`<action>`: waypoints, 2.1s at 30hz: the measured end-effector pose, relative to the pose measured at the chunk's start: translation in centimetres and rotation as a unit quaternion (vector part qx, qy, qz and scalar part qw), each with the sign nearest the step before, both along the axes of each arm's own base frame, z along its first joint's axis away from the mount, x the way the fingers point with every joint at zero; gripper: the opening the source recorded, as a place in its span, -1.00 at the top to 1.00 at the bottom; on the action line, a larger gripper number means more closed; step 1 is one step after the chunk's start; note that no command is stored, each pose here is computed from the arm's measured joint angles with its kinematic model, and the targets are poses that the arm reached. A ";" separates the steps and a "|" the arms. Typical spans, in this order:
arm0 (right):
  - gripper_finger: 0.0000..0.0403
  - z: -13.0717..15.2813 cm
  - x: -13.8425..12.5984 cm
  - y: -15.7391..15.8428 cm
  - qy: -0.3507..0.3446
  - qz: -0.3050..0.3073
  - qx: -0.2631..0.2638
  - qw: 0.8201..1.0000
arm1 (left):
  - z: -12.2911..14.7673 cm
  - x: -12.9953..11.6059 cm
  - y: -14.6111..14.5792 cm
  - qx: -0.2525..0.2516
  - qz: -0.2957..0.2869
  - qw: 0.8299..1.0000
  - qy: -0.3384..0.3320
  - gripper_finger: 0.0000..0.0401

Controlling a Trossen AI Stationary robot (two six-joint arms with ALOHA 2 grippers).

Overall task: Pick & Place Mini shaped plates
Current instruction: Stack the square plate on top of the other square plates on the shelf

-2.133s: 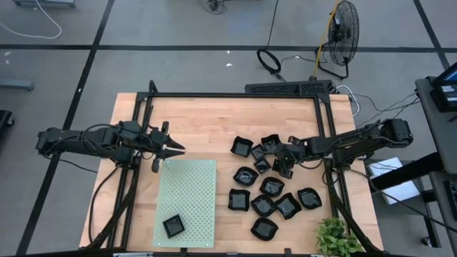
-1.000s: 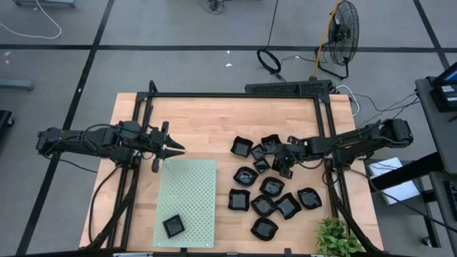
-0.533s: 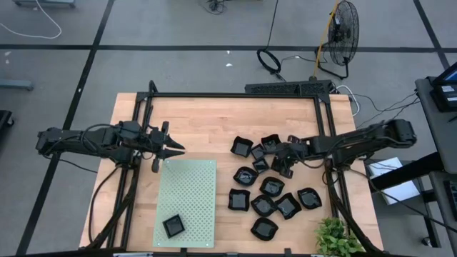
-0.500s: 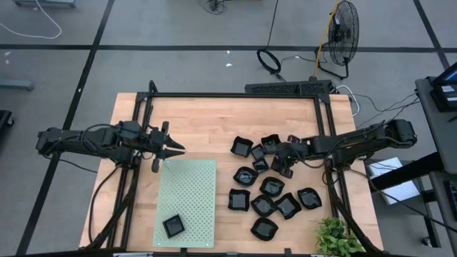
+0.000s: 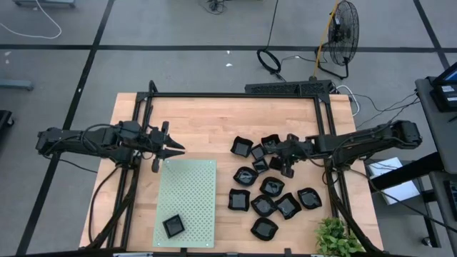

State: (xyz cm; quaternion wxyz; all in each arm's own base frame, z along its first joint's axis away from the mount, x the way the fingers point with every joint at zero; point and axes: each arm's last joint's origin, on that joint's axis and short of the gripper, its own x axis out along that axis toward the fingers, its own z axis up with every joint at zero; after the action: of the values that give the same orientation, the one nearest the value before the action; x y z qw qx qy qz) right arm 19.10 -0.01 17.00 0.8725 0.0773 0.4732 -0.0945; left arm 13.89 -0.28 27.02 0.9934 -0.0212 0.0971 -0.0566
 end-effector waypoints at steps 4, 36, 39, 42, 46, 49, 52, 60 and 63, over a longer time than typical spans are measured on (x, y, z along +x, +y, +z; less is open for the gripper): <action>1.00 0.3 0.2 0.0 -0.016 0.011 -0.007 1.000 | 0.0 0.0 0.0 0.000 0.000 1.000 -0.002 0.62; 1.00 3.6 3.7 0.1 -0.253 0.104 -0.113 0.955 | 0.0 0.0 0.0 0.000 0.000 1.000 -0.002 0.62; 1.00 3.8 4.6 0.1 -0.312 0.111 -0.136 0.934 | 0.0 0.0 0.0 0.000 0.000 1.000 -0.002 0.62; 1.00 3.6 5.2 0.1 -0.372 0.117 -0.152 0.908 | 0.0 0.0 0.0 0.000 0.000 1.000 -0.002 0.62; 1.00 3.5 6.0 0.4 -0.435 0.152 -0.153 0.874 | 0.0 0.0 0.0 0.000 0.000 1.000 -0.002 0.62; 1.00 3.2 6.7 0.6 -0.469 0.174 -0.150 0.853 | 0.0 0.0 0.0 0.000 0.000 1.000 -0.002 0.62; 1.00 2.9 7.4 0.6 -0.504 0.178 -0.151 0.831 | 0.1 0.0 0.0 0.000 0.000 1.000 -0.003 0.62; 1.00 2.5 8.6 0.7 -0.562 0.169 -0.173 0.791 | 0.7 0.1 0.0 0.008 -0.001 0.999 -0.036 0.62; 1.00 3.1 9.7 0.7 -0.571 0.169 -0.183 0.782 | 1.1 0.2 0.0 0.007 -0.001 0.998 -0.057 0.62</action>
State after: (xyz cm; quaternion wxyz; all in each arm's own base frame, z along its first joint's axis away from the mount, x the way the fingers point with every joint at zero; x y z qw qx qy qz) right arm 28.77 0.68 20.11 0.9828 -0.1250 -0.1325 0.0313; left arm 14.05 -0.29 28.09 0.9974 -0.0111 0.0406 -0.0583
